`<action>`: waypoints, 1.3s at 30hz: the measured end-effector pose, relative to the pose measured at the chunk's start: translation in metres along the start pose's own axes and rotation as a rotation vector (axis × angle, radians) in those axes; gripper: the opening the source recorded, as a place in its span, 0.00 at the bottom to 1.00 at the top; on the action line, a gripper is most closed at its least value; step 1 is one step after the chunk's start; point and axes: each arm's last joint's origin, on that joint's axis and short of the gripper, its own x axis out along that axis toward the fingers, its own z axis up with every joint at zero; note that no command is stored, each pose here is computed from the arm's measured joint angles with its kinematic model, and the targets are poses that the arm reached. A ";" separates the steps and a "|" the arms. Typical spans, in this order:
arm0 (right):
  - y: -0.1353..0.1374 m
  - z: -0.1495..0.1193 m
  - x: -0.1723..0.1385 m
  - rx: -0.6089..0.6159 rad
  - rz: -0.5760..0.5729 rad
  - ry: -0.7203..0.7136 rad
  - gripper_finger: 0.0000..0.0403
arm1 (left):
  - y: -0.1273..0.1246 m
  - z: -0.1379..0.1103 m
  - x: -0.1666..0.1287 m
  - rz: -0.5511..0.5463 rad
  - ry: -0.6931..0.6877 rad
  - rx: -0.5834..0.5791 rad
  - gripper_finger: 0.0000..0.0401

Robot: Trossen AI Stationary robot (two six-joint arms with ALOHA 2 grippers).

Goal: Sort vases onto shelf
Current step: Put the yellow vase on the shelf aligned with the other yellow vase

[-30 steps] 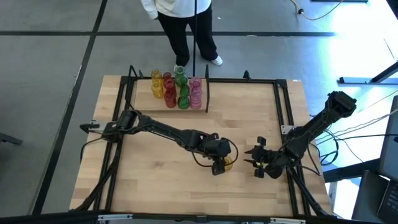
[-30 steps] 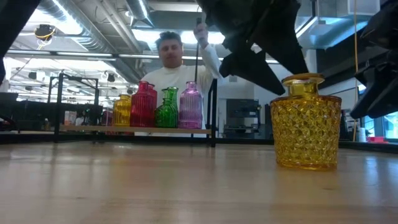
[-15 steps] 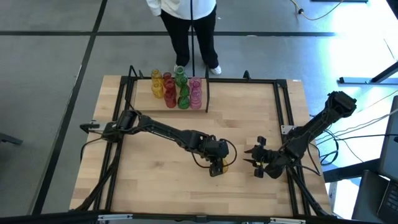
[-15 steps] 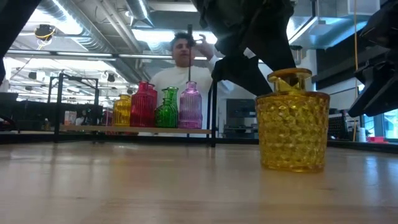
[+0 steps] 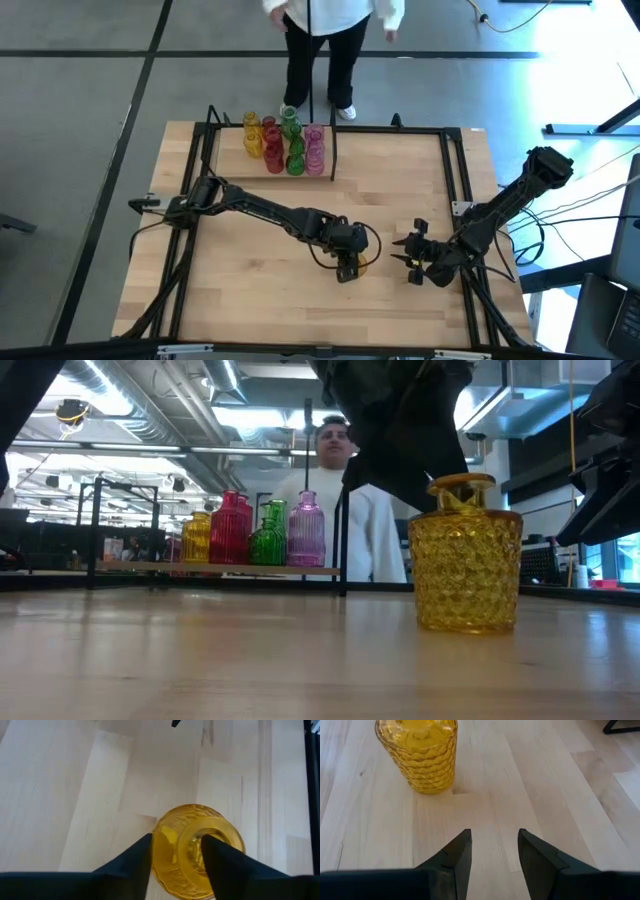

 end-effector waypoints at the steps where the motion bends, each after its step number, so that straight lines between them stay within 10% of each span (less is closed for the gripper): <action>1: 0.000 0.000 0.000 0.000 0.000 0.000 0.35 | 0.000 0.000 0.000 -0.001 0.001 0.003 0.38; 11: 0.000 0.000 0.000 0.001 0.000 0.000 0.35 | -0.001 0.000 -0.001 -0.008 0.004 0.027 0.11; 39: 0.003 -0.001 0.004 0.012 0.006 -0.002 0.35 | -0.016 -0.033 -0.092 0.209 0.234 0.077 0.11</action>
